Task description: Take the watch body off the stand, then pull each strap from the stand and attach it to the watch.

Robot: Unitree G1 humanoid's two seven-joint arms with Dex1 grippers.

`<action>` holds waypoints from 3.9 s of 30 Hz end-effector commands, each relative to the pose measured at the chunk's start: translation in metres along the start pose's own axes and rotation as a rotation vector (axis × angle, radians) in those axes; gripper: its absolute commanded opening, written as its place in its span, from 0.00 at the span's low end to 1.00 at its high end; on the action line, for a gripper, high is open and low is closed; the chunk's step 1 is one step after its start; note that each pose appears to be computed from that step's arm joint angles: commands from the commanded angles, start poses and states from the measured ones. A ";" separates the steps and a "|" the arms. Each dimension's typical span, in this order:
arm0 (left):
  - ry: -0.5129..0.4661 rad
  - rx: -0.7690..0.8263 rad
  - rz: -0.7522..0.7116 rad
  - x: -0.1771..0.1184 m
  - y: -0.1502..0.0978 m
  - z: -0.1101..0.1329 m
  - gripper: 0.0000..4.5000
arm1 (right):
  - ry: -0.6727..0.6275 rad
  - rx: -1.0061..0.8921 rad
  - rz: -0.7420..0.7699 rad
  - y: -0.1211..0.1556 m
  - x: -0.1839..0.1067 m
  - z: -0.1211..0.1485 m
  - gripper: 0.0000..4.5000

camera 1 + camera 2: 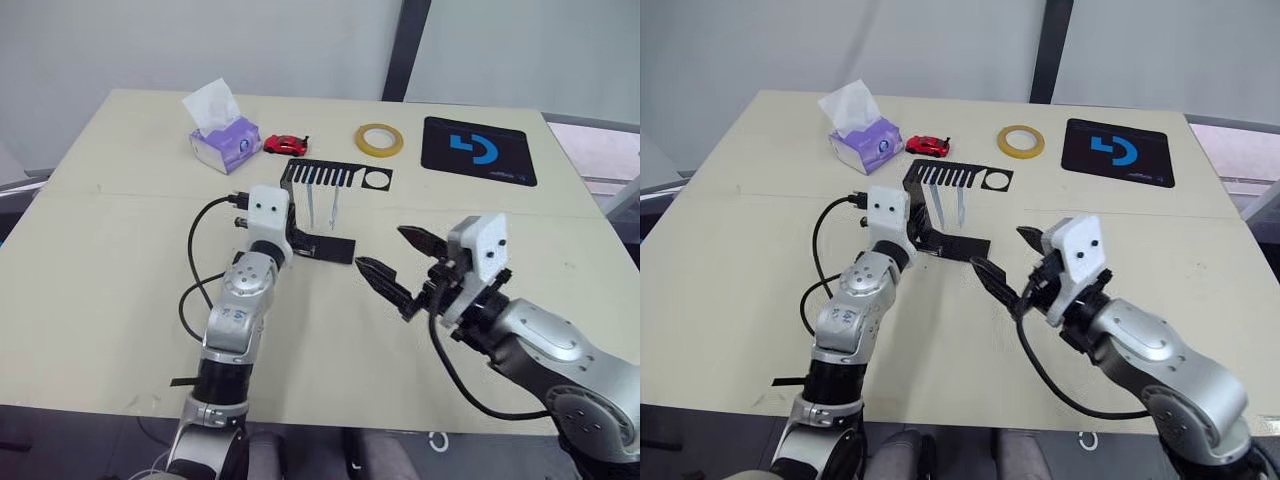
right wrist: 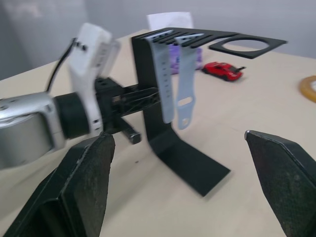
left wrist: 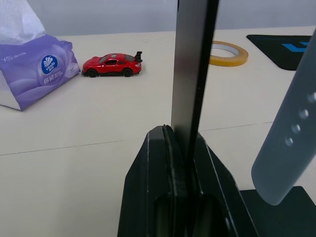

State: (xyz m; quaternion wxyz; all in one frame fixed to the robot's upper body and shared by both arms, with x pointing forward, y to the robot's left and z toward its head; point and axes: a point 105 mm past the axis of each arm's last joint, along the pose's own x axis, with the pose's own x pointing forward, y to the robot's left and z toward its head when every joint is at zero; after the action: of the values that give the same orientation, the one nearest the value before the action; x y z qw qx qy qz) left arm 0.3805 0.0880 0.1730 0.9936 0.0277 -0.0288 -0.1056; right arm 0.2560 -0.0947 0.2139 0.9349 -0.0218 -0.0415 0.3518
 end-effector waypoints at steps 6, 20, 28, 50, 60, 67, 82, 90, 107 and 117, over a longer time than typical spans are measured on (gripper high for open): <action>-0.033 0.036 0.120 0.010 -0.005 0.014 0.00 | -0.020 0.051 -0.278 -0.004 0.051 0.003 1.00; -0.035 0.029 0.117 0.011 -0.011 0.017 0.00 | -0.041 0.042 -0.365 -0.004 0.087 0.010 0.69; -0.045 0.034 0.113 0.013 -0.013 0.020 0.00 | -0.048 0.057 -0.353 -0.002 0.100 0.012 0.59; -0.062 0.028 0.102 0.014 -0.016 0.024 0.00 | -0.078 0.062 -0.450 -0.016 0.128 0.017 0.59; -0.066 0.021 0.100 0.015 -0.018 0.024 0.00 | -0.074 0.036 -0.462 -0.017 0.130 0.013 0.19; -0.072 0.017 0.099 0.015 -0.019 0.025 0.00 | -0.078 0.032 -0.455 -0.012 0.131 0.013 0.02; -0.064 0.018 0.092 0.019 -0.021 0.023 0.00 | -0.085 -0.044 -0.439 -0.001 0.118 0.015 0.02; -0.060 0.017 0.074 0.023 -0.024 0.022 0.00 | -0.070 -0.052 -0.432 0.001 0.108 0.014 0.02; -0.027 -0.044 0.002 0.021 -0.029 0.014 0.08 | -0.067 -0.091 -0.312 0.003 0.071 0.014 0.01; 0.006 -0.072 -0.062 0.002 -0.022 0.015 1.00 | -0.066 -0.104 -0.211 0.006 0.056 0.016 0.00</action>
State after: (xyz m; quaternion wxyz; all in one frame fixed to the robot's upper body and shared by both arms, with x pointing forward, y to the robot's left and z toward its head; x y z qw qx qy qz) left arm 0.3853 0.0659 0.1685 0.9926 -0.0025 0.0071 -0.1210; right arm 0.3045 -0.0528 0.2198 0.9700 -0.0589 -0.0624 0.2273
